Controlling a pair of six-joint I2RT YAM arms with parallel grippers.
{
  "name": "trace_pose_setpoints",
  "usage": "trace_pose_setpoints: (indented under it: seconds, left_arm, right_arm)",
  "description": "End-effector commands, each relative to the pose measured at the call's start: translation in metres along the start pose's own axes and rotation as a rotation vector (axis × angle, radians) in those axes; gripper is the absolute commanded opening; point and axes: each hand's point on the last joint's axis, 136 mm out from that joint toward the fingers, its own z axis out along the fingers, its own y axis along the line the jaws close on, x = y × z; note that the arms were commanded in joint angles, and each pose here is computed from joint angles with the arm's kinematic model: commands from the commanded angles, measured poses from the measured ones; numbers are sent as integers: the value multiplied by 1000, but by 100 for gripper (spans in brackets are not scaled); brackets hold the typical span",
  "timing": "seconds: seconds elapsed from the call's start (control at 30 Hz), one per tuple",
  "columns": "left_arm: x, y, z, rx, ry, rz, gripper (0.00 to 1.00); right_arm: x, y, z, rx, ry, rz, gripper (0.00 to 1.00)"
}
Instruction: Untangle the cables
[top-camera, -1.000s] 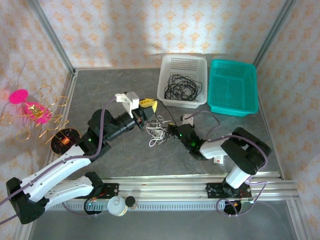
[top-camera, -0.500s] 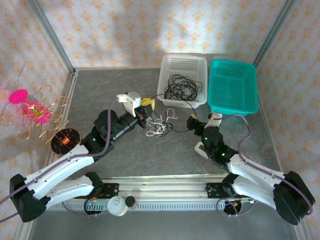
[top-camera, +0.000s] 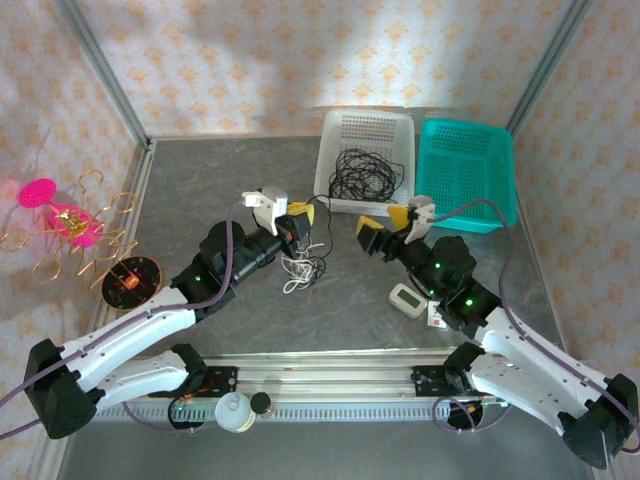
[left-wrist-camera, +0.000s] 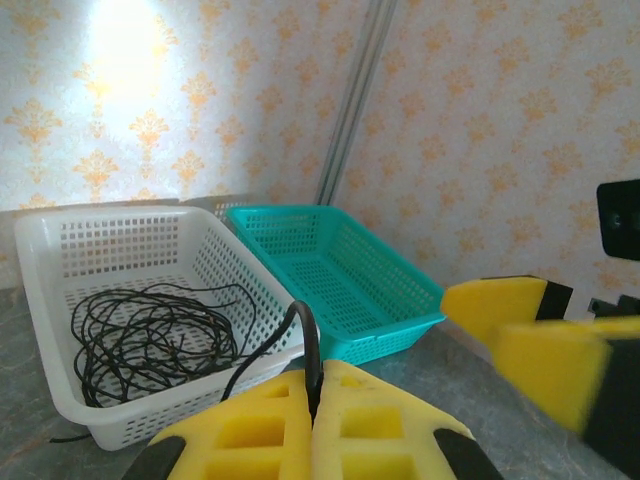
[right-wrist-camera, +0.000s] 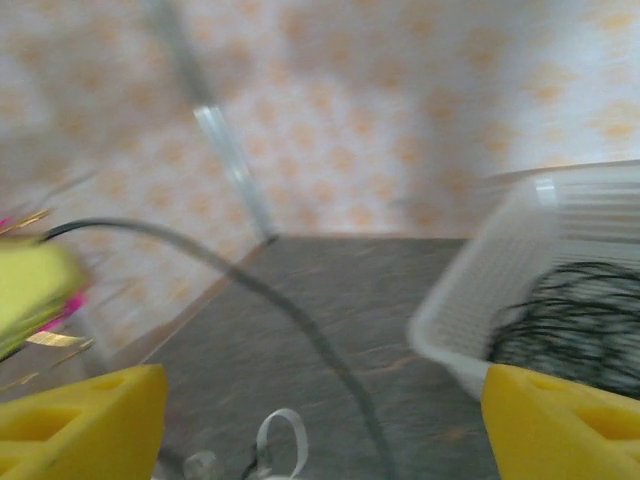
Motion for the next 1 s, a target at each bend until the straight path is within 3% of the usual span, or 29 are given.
trace_pose_setpoints:
  seconds: [0.0, 0.17, 0.43, 0.67, 0.9, 0.97]
  left_arm:
    - [-10, -6, 1, 25, -48, -32, 0]
    - [-8, -6, 3, 26, -39, -53, 0]
    - [-15, -12, 1, 55, -48, -94, 0]
    - [-28, -25, -1, 120, -79, -144, 0]
    - [-61, -36, -11, 159, -155, -153, 0]
    - [-75, -37, -15, 152, -186, -145, 0]
  right_arm:
    - [6, 64, -4, -322, 38, -76, 79]
    - [35, 80, 17, -395, 75, -47, 77]
    - [43, 46, 59, -212, -39, 6, 77]
    - [107, 24, 96, -62, 82, 28, 67]
    - [187, -4, 107, 54, 239, 69, 44]
    - [208, -13, 102, 85, 284, 83, 42]
